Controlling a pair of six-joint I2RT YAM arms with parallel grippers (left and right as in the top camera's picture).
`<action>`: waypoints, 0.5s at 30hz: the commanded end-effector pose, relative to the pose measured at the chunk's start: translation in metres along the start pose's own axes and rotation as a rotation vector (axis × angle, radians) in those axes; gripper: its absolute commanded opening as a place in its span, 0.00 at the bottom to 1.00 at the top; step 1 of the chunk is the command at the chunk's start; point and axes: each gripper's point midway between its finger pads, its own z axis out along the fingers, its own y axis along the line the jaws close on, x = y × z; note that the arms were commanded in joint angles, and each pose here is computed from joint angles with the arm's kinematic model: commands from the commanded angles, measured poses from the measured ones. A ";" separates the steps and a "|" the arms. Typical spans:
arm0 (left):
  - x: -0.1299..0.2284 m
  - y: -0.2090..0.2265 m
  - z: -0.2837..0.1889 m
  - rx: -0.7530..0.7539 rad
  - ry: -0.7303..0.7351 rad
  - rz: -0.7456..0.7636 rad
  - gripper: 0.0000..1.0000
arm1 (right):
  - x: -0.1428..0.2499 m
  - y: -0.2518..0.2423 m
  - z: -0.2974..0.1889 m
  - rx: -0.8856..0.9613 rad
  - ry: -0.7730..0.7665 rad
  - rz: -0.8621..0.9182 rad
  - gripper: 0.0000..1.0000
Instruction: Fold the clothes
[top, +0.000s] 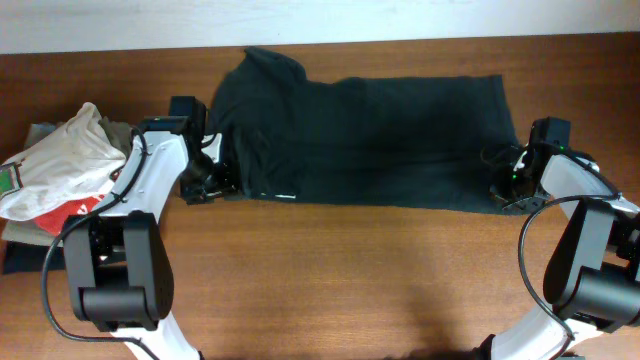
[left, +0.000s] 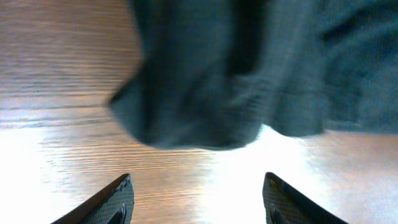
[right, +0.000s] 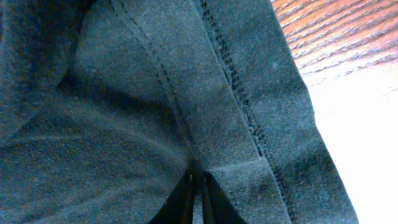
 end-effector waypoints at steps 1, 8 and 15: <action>0.001 -0.023 -0.008 -0.045 -0.039 0.149 0.66 | 0.013 -0.005 0.013 0.023 0.047 0.001 0.10; -0.010 -0.002 0.004 -0.294 -0.132 0.125 0.54 | 0.013 -0.005 0.013 0.023 0.049 0.001 0.10; -0.021 -0.009 0.016 -0.245 -0.193 0.130 0.09 | 0.013 -0.005 0.013 0.023 0.050 0.001 0.10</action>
